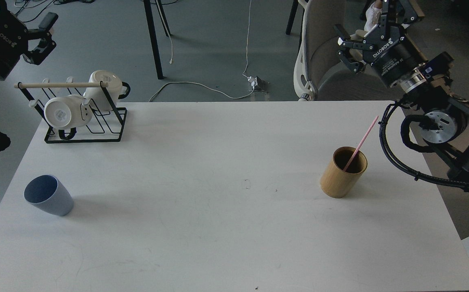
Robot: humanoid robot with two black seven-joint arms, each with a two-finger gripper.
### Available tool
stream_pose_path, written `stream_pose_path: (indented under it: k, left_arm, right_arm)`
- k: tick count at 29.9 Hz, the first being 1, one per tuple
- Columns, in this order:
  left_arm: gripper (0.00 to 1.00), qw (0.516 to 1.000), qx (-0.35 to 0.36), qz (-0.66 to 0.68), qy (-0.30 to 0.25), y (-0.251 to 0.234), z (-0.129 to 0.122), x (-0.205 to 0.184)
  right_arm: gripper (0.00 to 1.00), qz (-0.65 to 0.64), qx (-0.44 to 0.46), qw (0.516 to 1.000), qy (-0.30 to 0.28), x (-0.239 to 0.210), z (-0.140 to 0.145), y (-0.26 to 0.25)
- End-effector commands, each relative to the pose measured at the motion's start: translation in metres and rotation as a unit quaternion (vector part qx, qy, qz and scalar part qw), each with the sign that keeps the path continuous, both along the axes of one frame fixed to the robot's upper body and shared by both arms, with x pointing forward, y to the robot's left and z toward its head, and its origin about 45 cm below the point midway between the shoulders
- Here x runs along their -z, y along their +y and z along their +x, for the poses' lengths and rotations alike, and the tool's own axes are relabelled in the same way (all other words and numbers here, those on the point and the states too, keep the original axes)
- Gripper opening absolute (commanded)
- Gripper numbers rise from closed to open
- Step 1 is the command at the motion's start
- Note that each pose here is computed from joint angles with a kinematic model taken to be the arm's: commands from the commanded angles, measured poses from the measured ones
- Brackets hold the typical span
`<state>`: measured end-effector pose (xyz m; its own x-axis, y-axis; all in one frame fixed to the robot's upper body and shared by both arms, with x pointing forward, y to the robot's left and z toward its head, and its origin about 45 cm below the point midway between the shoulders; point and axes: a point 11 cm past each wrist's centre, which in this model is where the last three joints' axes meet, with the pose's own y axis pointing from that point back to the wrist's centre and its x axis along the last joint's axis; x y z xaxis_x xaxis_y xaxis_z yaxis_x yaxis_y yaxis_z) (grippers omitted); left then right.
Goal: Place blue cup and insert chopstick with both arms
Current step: 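Move the left gripper toward the tipped-over dark blue cup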
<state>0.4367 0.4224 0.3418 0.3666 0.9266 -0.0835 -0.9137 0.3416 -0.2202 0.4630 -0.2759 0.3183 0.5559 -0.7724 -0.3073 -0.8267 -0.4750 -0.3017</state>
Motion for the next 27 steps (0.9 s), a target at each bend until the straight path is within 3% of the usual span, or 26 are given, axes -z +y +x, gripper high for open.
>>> stream_pose_path:
  k: [1, 11, 15, 21, 25, 27]
  left_arm:
    - [0.99, 1.000, -0.007, -0.021, 0.001, 0.004, -0.001, 0.000]
    - [0.99, 0.998, -0.067, -0.010, 0.008, 0.047, -0.007, 0.003]
    - [0.99, 0.995, -0.070, 0.065, 0.001, 0.070, -0.023, -0.023]
    - [0.99, 0.959, 0.045, 0.276, -0.042, 0.022, -0.046, -0.079]
    - [0.99, 0.882, 0.155, 0.443, -0.041, -0.028, -0.065, -0.051]
    - [0.99, 0.829, 0.188, 0.527, -0.004, -0.021, -0.082, -0.024]
  right_arm:
    - [0.99, 0.001, -0.001, 1.000, -0.001, -0.001, 0.000, 0.000]
    - [0.99, 0.001, -0.001, 1.000, -0.006, -0.005, 0.001, 0.000]
    - [0.99, 0.001, -0.001, 1.000, -0.006, -0.006, 0.001, 0.000]
    - [0.99, 0.002, 0.001, 1.000, -0.007, -0.007, 0.002, 0.000]
    - [0.99, 0.002, 0.001, 1.000, -0.008, -0.007, 0.002, -0.001]
    - [0.99, 0.002, 0.002, 1.000, -0.007, -0.007, 0.002, -0.001]
